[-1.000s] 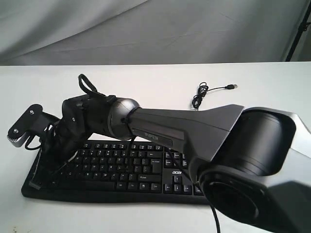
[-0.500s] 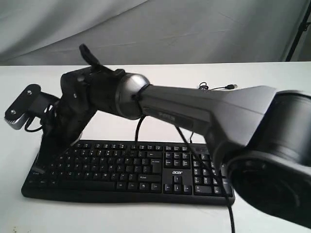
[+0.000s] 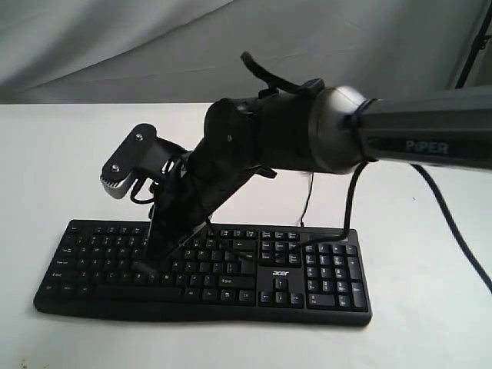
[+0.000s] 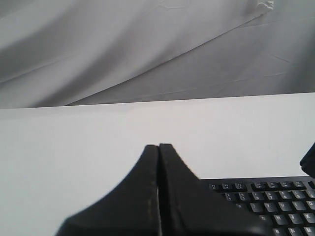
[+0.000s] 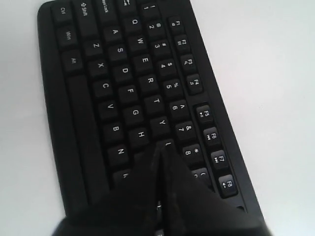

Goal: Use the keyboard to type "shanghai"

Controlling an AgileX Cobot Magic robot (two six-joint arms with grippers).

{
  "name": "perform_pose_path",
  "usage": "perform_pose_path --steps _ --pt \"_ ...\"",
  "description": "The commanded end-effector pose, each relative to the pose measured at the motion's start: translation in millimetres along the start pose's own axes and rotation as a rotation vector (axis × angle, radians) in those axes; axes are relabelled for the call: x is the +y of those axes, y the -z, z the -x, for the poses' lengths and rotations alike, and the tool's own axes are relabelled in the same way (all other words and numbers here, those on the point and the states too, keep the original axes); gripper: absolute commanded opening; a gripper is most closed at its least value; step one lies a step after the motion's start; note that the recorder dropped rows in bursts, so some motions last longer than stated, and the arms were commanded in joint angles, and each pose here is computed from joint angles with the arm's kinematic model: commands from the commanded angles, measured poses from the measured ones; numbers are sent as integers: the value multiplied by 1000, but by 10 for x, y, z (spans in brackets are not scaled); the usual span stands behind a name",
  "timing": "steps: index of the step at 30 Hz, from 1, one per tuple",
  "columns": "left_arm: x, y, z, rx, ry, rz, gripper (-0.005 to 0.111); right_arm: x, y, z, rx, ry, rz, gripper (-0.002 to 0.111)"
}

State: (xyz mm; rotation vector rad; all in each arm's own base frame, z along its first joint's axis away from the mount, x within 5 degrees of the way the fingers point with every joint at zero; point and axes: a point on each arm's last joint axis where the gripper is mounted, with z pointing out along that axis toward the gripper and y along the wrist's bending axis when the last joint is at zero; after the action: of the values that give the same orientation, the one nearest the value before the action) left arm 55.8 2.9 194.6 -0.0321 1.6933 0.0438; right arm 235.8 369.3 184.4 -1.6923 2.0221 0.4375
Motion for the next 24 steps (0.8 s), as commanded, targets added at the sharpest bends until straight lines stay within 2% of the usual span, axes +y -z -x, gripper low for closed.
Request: perform_pose_path --steps 1,14,24 --pt "-4 1 5 -12 3 -7 0 -54 -65 -82 19 -30 15 0" --pt "-4 1 5 -12 3 -7 0 -154 -393 -259 36 -30 48 0" --pt "-4 1 5 -12 3 -7 0 -180 -434 -268 22 -24 31 0"
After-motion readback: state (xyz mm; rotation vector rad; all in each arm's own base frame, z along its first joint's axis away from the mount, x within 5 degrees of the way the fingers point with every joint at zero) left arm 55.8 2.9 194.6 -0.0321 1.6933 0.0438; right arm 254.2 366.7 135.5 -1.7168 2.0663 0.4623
